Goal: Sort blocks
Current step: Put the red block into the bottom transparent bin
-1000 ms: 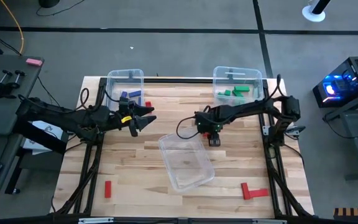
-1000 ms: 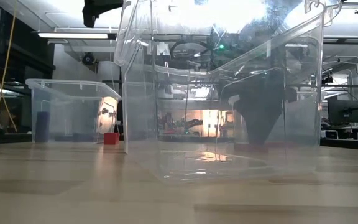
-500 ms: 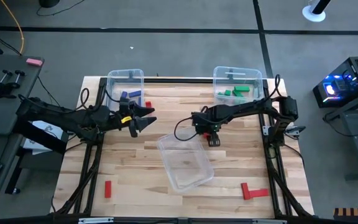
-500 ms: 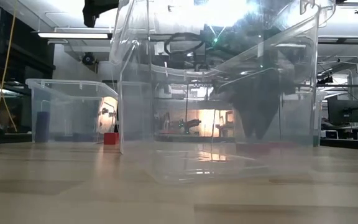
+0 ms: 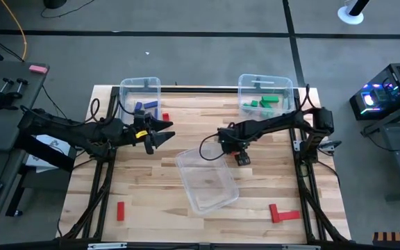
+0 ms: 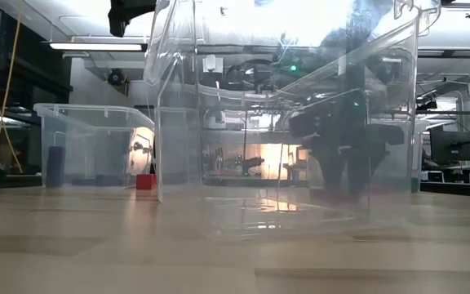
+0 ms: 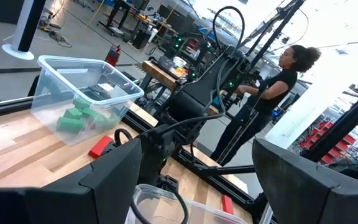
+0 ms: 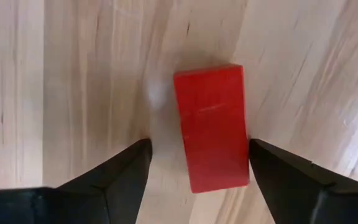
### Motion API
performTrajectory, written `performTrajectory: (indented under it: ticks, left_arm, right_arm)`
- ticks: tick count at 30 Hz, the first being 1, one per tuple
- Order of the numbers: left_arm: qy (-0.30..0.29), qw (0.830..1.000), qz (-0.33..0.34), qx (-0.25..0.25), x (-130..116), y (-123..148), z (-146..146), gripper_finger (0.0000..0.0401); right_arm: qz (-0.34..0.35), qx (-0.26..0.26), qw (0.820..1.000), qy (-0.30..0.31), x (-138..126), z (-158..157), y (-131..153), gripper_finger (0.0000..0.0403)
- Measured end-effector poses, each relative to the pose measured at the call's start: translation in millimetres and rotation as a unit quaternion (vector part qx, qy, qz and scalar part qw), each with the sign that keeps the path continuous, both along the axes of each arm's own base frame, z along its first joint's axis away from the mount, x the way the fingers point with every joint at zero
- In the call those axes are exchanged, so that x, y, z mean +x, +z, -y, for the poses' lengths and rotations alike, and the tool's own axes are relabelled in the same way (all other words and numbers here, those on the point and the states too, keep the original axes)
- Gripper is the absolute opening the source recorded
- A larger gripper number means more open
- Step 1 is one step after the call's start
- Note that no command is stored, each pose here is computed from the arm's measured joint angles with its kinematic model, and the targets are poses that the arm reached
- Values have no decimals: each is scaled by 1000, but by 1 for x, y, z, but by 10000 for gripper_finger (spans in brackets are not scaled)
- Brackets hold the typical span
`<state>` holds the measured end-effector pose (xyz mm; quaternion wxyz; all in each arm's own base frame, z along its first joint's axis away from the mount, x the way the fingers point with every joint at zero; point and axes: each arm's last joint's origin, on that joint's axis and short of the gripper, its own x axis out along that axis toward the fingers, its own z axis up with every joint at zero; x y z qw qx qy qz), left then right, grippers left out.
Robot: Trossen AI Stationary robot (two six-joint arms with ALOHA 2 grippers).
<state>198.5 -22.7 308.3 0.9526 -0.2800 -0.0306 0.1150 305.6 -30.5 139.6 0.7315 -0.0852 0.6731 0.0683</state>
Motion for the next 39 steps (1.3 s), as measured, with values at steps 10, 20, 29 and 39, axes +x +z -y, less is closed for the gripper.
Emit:
performTrajectory:
  ticks: [10, 20, 29, 39]
  left_arm:
    - [0, 1000, 0, 0, 0, 0, 0, 294]
    - [0, 1000, -4, 18, 0, 0, 0, 294]
    - [6, 980, -43, 196, 2, 4, 0, 294]
    - [-36, 821, -130, 554, 61, 29, 12, 294]
  right_arm:
    - [-13, 3, 998, -64, -9, -1, -8, 186]
    - [0, -23, 990, -141, -27, 4, 24, 127]
    - [171, 24, 947, -269, -60, 10, 106, 127]
    - [393, 279, 836, -260, -38, -15, 162, 127]
